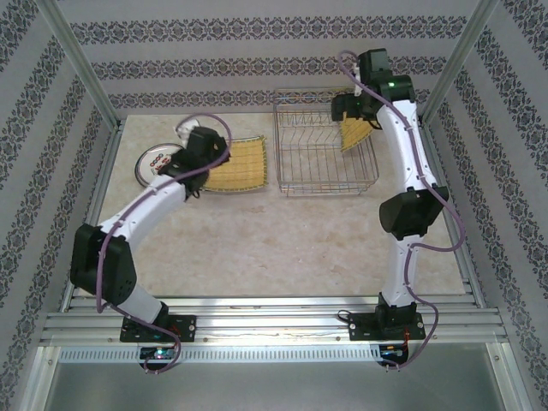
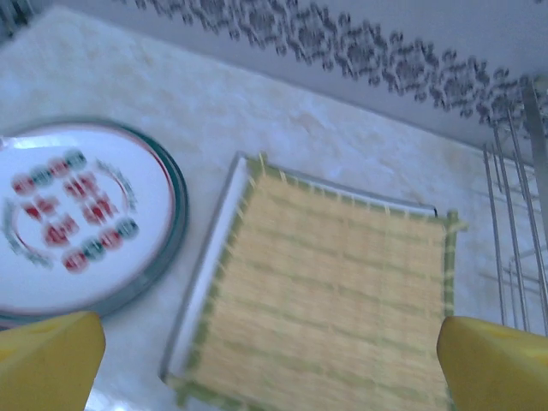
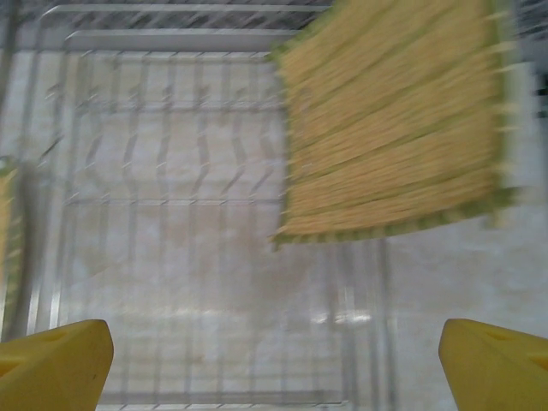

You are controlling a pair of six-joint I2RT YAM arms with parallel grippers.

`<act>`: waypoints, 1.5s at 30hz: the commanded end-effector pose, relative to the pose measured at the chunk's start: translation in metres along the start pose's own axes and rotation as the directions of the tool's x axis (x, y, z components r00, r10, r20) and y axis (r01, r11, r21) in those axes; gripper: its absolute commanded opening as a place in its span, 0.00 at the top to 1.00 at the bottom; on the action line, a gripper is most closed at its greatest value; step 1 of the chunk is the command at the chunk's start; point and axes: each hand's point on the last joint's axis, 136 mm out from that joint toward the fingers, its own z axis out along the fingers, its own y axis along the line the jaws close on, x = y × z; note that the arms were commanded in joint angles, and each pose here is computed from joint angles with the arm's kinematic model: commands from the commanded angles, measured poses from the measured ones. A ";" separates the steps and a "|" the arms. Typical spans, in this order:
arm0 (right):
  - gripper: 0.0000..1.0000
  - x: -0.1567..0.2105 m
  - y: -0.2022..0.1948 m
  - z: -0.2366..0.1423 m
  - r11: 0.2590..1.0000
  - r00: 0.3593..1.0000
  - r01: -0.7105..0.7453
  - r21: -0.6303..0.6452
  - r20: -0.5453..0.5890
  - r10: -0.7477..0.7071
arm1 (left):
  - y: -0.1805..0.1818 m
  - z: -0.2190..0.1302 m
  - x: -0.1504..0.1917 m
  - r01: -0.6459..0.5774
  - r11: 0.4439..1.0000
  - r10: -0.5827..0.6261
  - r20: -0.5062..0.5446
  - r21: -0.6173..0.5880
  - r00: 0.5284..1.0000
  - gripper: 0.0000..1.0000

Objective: Unload the plates from the dish rack

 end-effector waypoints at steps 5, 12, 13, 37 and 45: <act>0.02 -0.031 -0.066 0.017 0.971 0.988 -0.130 0.201 0.113 0.109 | 0.034 0.011 0.001 -0.246 0.962 0.271 -0.348 0.116 0.898 0.00; 0.02 -0.033 -0.079 0.060 0.969 0.978 -0.199 0.149 0.090 0.187 | 0.033 0.055 0.004 -0.205 0.964 0.262 -0.465 0.171 0.846 0.00; 0.02 -0.033 -0.079 0.066 0.969 0.976 -0.208 0.135 0.089 0.197 | 0.031 0.060 0.003 -0.204 0.963 0.263 -0.466 0.173 0.845 0.00; 0.99 -0.037 -0.070 0.102 0.957 0.959 -0.270 0.108 0.116 0.257 | 0.027 0.092 0.016 -0.189 0.965 0.257 -0.502 0.183 0.826 0.00; 1.00 -0.055 -0.063 0.064 0.963 0.956 -0.248 0.108 0.186 0.225 | 0.025 0.087 0.015 -0.181 0.966 0.252 -0.499 0.186 0.829 0.00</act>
